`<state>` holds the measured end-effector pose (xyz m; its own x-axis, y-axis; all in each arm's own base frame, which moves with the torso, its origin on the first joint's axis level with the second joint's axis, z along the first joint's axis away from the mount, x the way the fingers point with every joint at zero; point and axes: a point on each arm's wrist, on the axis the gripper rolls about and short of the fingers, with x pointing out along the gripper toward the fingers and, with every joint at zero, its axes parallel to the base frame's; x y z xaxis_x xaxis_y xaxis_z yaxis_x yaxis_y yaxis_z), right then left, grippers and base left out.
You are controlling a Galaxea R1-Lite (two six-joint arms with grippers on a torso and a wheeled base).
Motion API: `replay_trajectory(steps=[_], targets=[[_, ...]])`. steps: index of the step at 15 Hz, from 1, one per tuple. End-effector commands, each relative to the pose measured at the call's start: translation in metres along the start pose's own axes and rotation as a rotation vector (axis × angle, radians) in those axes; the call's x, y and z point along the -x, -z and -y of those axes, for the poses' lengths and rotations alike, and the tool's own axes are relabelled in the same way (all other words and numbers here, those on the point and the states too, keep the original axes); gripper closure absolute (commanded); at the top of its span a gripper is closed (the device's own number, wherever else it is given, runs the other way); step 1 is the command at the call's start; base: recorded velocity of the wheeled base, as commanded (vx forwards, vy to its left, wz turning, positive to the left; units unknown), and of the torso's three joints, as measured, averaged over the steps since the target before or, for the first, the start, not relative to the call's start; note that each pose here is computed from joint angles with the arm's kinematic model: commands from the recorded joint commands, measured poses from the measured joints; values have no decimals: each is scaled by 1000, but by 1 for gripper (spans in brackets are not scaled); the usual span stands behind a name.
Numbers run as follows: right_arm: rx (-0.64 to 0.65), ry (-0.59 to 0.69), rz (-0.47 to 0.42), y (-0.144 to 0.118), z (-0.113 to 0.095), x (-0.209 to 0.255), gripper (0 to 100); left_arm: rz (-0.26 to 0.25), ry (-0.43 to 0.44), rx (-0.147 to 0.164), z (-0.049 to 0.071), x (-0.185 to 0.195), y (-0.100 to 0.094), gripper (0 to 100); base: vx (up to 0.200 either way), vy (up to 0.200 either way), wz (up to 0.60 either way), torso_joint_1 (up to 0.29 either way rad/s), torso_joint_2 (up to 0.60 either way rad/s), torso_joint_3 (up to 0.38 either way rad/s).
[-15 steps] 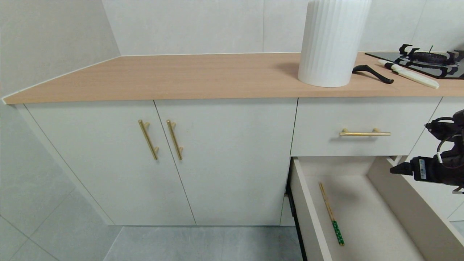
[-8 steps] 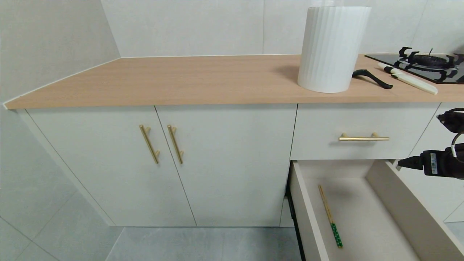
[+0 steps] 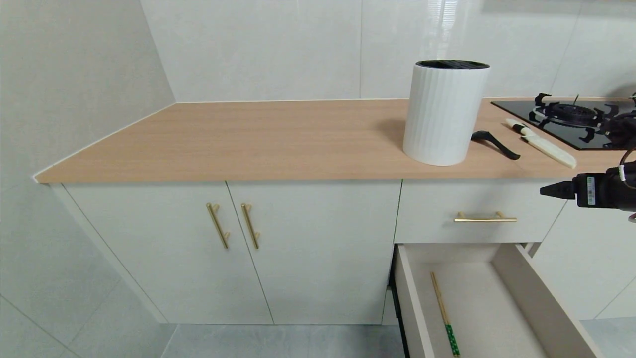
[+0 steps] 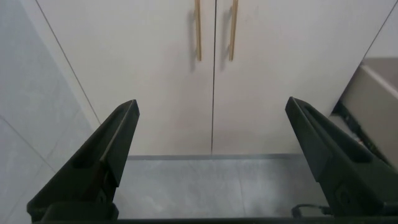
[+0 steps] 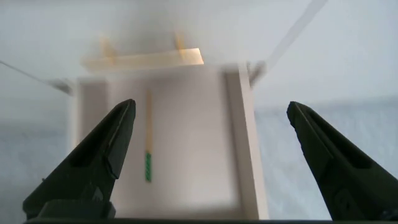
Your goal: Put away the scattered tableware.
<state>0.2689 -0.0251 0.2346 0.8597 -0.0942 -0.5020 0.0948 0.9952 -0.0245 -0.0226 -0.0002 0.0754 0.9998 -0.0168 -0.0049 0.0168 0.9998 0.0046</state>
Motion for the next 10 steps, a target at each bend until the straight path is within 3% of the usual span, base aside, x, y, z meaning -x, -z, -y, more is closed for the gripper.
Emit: replay_trajectory(steps=[1, 5, 7, 10], targets=[[24, -6, 28, -14, 0, -9, 0, -1, 0, 0, 0, 0, 0, 0, 0, 0, 0, 207, -481, -266], [28, -12, 97, -48, 1, -44, 0, -1, 0, -1, 0, 0, 0, 0, 0, 0, 0, 211, -482, -274], [32, -19, 134, -65, 1, -74, 0, -1, 0, 0, 0, 0, 0, 0, 0, 0, 0, 100, -212, -117], [135, -37, 119, -66, 0, -129, 0, -1, 0, 0, 0, 0, 0, 0, 0, 0, 0, 24, -41, -21]])
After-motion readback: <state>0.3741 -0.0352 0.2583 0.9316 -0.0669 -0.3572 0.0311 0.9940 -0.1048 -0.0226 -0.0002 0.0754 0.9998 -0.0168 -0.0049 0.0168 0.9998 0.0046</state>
